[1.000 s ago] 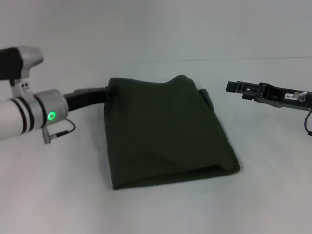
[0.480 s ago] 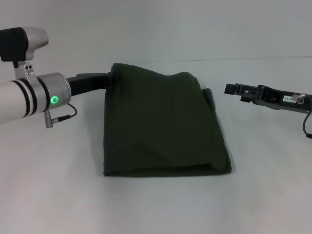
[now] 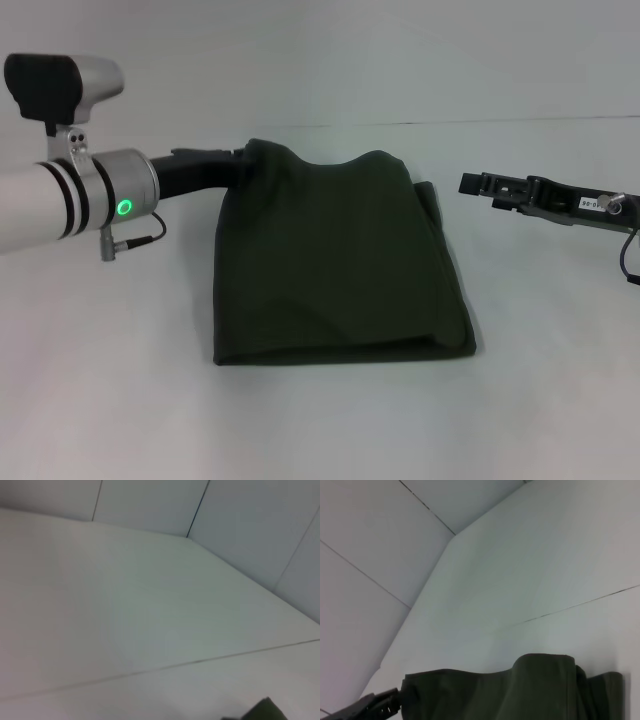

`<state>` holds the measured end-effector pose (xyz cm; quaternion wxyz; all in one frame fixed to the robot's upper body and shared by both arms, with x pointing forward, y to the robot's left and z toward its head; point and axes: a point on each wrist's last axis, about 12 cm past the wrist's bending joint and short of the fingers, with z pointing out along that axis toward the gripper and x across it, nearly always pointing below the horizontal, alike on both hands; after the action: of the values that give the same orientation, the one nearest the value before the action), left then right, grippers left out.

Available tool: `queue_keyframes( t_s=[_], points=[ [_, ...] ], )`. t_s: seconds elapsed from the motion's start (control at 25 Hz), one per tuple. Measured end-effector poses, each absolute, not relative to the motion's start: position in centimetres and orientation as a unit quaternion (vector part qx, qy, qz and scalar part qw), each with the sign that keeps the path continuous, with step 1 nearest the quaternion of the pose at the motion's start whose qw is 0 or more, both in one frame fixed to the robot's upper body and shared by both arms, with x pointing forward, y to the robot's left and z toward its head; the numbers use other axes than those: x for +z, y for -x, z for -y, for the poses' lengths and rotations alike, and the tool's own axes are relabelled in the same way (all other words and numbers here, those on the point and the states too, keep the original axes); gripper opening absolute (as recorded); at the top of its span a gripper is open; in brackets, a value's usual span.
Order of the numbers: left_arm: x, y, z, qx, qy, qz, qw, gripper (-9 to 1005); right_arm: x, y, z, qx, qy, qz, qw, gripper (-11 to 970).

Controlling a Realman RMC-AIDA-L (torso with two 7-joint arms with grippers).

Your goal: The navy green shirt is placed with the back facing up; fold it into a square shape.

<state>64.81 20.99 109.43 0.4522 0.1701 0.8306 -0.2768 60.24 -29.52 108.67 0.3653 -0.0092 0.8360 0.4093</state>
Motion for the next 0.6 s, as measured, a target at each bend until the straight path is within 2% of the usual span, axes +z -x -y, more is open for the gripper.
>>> queue_keyframes(
  t_s=[0.16,0.32,0.4,0.52,0.6],
  points=[
    [110.5,-65.0,-22.0,-0.26,-0.163,-0.819,0.485,162,108.7,-60.3,29.5,0.409,0.011,-0.836,0.366,916],
    [111.6,-64.2,-24.1,-0.273,-0.128,-0.801,0.518,313,108.8,-60.3,29.5,0.408,0.013,-0.835,0.368,916],
    [111.9,-63.0,-25.0,-0.313,-0.117,-0.784,0.523,389,108.9,-60.2,29.6,0.409,0.019,-0.834,0.371,916],
    [112.3,-60.5,-25.7,-0.387,-0.123,-0.744,0.531,601,109.1,-59.6,29.7,0.421,0.042,-0.822,0.382,916],
    [112.5,-58.8,-25.9,-0.429,-0.143,-0.717,0.531,645,109.3,-59.0,29.9,0.431,0.063,-0.808,0.398,916]
  ],
)
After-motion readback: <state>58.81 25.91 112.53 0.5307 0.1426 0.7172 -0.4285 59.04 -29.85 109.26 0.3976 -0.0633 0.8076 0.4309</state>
